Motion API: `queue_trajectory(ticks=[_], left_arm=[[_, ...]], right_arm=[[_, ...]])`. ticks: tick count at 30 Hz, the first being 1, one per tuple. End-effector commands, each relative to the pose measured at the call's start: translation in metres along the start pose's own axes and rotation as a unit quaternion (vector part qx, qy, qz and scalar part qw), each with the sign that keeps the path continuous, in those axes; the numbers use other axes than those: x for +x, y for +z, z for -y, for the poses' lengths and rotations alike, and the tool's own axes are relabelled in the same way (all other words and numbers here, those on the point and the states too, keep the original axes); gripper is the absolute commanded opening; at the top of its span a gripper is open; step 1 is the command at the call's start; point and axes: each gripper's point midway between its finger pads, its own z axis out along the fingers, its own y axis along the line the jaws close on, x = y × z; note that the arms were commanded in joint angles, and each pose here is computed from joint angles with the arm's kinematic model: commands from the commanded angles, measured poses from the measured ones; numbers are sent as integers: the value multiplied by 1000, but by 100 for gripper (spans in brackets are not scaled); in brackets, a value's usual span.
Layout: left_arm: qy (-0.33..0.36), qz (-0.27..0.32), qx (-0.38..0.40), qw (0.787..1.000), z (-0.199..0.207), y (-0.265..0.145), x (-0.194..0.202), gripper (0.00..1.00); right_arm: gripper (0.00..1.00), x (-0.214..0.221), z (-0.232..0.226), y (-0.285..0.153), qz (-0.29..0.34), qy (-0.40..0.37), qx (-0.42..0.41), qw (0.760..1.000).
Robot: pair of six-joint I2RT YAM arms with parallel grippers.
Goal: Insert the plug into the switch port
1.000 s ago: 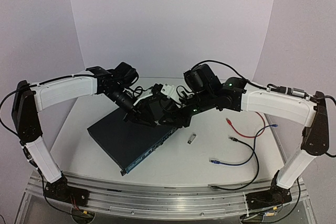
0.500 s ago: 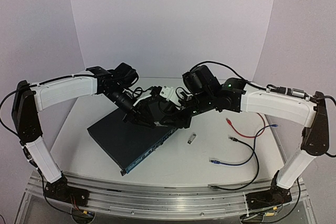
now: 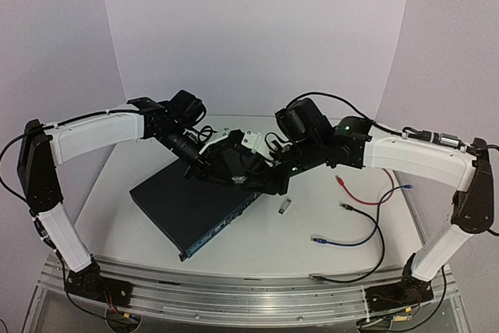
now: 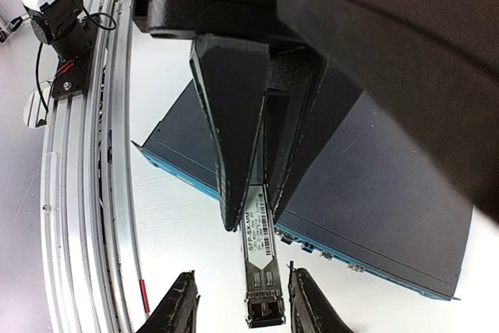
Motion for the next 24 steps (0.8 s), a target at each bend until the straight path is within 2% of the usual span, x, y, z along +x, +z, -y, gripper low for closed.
queue_trajectory(ticks=[1, 4, 9, 15, 19, 22, 24], left_arm=[[48, 44, 0, 998, 6, -15, -41, 0], [42, 42, 4, 998, 6, -15, -41, 0], [48, 50, 3, 998, 8, -18, -45, 0], [56, 59, 8, 997, 12, -21, -51, 3], [66, 70, 5, 995, 16, -25, -56, 5], [68, 76, -10, 995, 14, -27, -60, 20], [65, 79, -15, 995, 13, -29, -61, 33]], right_arm=[[32, 1, -8, -1, -10, 6, -16, 1000], [24, 0, -6, 3, -12, 4, -14, 1000], [20, 5, -3, 8, -21, 6, -10, 1000], [1, 5, 1, 10, -25, 3, 4, 1000], [0, 7, 4, 11, -30, 1, 14, 999], [0, 8, 6, 9, -30, -1, 23, 999], [0, 7, 9, 7, -28, -4, 34, 999]])
